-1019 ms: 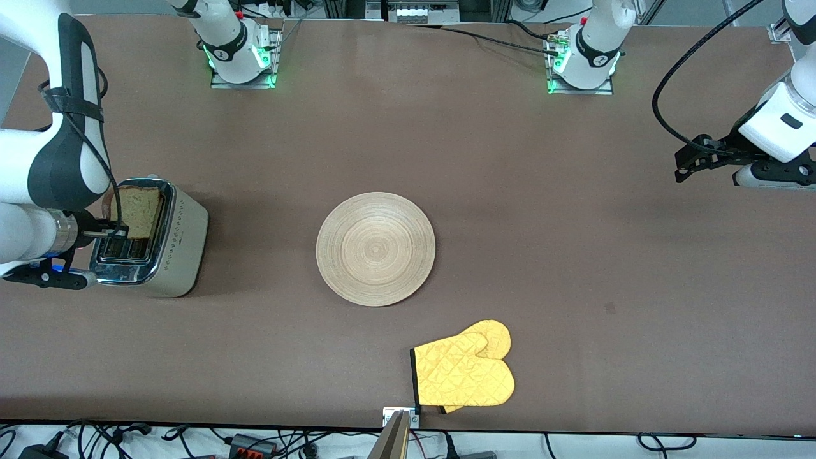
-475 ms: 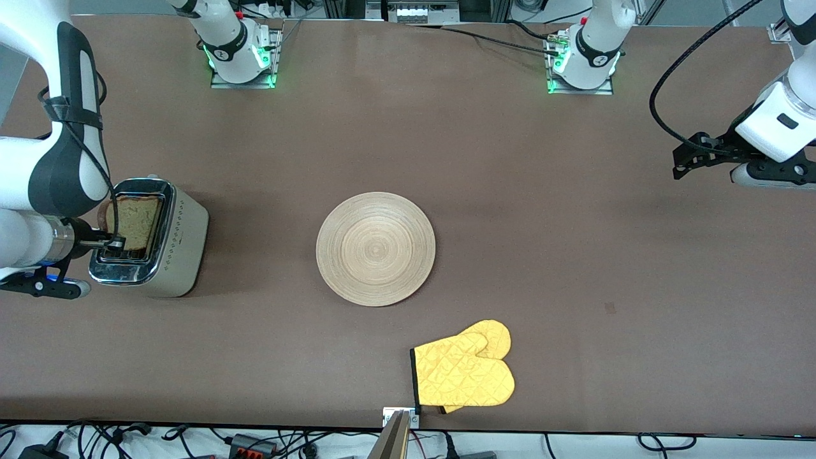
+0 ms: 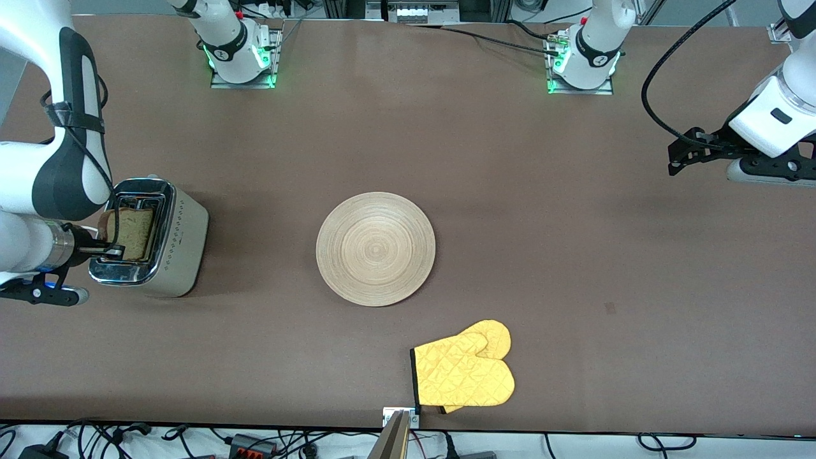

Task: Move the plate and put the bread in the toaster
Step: 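Lower the bread into the toaster slot with the right gripper, then open the right gripper to release the bread in the slot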

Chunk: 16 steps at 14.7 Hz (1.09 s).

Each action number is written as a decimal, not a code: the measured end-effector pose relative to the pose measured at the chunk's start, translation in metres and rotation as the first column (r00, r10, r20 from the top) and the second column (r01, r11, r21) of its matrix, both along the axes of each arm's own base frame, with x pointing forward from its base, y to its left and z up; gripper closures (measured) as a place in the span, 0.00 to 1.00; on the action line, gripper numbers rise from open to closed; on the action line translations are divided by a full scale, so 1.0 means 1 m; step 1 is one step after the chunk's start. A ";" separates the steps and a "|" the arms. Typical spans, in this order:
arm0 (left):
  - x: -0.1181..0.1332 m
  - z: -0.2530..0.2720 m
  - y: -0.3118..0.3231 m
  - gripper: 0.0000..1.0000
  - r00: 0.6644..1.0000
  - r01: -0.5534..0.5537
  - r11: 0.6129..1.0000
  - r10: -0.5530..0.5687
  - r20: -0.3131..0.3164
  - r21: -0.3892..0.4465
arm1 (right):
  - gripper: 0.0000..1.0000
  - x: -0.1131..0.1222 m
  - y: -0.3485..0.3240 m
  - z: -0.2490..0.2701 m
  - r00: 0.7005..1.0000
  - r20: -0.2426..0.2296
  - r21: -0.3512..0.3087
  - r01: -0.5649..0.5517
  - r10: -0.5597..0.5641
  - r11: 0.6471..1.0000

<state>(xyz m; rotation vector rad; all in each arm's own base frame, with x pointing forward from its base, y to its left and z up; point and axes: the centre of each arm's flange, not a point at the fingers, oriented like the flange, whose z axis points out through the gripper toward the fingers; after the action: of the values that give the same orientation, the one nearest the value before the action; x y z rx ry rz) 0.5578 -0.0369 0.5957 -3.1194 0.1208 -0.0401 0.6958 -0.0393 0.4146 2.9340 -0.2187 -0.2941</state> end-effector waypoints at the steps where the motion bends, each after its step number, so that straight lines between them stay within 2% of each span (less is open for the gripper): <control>1: 0.000 0.000 0.000 0.00 1.000 0.000 1.000 0.000 0.000 0.000 | 0.90 0.000 0.000 0.000 1.000 0.000 0.000 0.000 0.000 1.000; 3: 0.000 0.000 0.000 0.00 1.000 0.000 1.000 0.000 0.000 0.000 | 0.90 0.000 0.000 0.000 1.000 0.000 0.000 0.000 0.000 1.000; 4: 0.000 0.000 0.000 0.00 1.000 0.000 1.000 0.000 -0.001 0.000 | 0.85 0.000 0.000 0.000 1.000 0.000 0.000 0.000 0.000 1.000; 7: 0.000 0.001 0.000 0.00 1.000 0.000 1.000 0.000 0.001 0.000 | 0.62 0.002 0.004 0.001 1.000 0.014 0.003 -0.008 0.008 1.000; 9: 0.001 0.007 0.000 0.00 1.000 0.000 1.000 0.000 0.013 -0.001 | 0.39 0.002 0.008 0.001 1.000 0.017 0.019 -0.009 0.009 1.000; 10: 0.001 0.010 -0.001 0.00 1.000 0.001 1.000 -0.001 0.020 -0.001 | 0.30 0.002 0.011 0.002 1.000 0.020 0.047 -0.006 0.006 0.999; 12: 0.001 0.013 -0.001 0.00 1.000 0.002 1.000 -0.002 0.026 -0.002 | 0.14 0.000 0.017 0.015 0.999 0.031 0.146 -0.021 0.017 0.989; 13: 0.001 0.013 -0.001 0.00 1.000 0.002 1.000 -0.002 0.027 -0.002 | 0.01 -0.004 0.021 0.031 0.999 0.044 0.201 -0.027 0.018 0.979; 15: 0.001 0.014 -0.002 0.00 1.000 0.003 1.000 -0.003 0.027 -0.002 | 0.00 -0.017 0.025 0.072 0.998 0.064 0.256 -0.043 0.027 0.966; 16: 0.001 0.014 -0.002 0.00 1.000 0.004 1.000 -0.004 0.028 -0.002 | 0.00 -0.027 0.025 0.089 0.999 0.046 0.271 -0.041 0.030 0.962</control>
<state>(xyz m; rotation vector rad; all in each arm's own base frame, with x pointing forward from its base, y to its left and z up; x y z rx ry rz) 0.5589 -0.0391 0.6094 -3.1192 0.1263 -0.0832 0.6685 -0.0139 0.5032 3.2146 -0.1410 -0.2785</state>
